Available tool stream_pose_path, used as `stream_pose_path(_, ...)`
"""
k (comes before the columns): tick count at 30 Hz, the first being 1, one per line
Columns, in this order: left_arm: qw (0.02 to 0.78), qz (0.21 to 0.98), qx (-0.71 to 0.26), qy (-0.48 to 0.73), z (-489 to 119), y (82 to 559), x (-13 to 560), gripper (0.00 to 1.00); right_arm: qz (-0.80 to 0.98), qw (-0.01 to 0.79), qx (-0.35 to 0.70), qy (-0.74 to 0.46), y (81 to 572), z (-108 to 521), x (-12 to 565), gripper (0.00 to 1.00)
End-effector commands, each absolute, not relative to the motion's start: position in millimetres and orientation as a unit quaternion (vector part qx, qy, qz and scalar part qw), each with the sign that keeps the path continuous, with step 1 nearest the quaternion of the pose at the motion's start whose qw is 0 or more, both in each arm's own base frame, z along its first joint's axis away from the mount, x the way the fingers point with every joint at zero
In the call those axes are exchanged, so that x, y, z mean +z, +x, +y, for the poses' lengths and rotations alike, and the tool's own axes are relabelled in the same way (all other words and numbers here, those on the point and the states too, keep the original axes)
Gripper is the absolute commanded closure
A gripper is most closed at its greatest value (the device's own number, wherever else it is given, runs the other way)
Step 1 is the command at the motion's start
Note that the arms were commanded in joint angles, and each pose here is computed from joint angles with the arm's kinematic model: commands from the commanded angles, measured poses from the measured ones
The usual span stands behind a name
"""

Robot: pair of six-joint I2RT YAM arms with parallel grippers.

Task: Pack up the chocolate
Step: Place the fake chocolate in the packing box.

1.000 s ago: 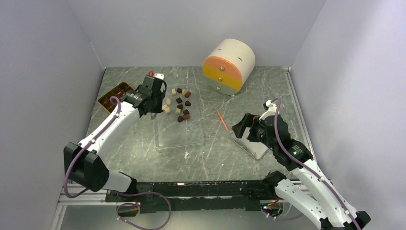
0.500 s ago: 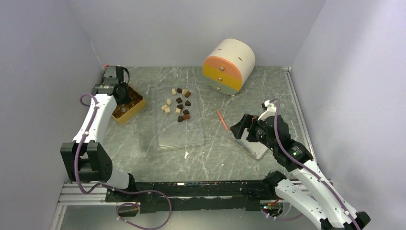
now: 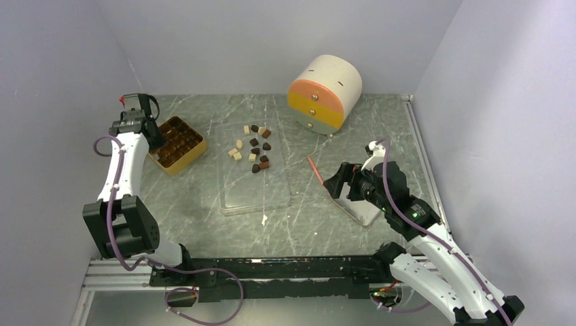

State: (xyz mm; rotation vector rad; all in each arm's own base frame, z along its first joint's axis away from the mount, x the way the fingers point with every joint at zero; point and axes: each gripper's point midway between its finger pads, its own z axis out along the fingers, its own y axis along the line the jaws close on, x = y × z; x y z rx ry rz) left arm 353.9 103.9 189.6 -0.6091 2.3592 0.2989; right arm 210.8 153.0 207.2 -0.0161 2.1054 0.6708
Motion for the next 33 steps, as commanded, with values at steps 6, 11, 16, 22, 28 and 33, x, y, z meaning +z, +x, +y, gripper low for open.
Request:
stream_pose_path(6, 0.371, 0.883, 0.121, -0.261, 135.3, 378.3, 205.7, 0.77, 0.827, 0.486, 0.281, -0.028, 215.8, 155.7, 235.2, 0.0)
stream_pose_path(11, 0.363, 0.885, 0.117, -0.266, 137.9, 382.4, 198.1, 0.76, 0.828, 0.488, 0.275, -0.028, 218.2, 155.0, 235.9, 0.0)
stream_pose_path(16, 0.356, 0.889, 0.11, -0.265, 136.9, 381.3, 186.8, 0.73, 0.827, 0.489, 0.274, -0.03, 220.3, 156.0, 238.1, 0.0)
stream_pose_path(22, 0.341, 0.896, 0.107, -0.264, 136.0, 380.8, 176.4, 0.68, 0.828, 0.488, 0.274, -0.03, 219.9, 155.6, 238.7, 0.0)
stream_pose_path(28, 0.336, 0.898, 0.103, -0.264, 134.9, 383.2, 174.8, 0.63, 0.826, 0.497, 0.265, -0.021, 220.3, 149.7, 242.8, 0.0)
stream_pose_path(33, 0.343, 0.897, 0.099, -0.262, 133.3, 382.7, 181.4, 0.63, 0.826, 0.497, 0.265, -0.02, 218.7, 148.6, 243.6, 0.0)
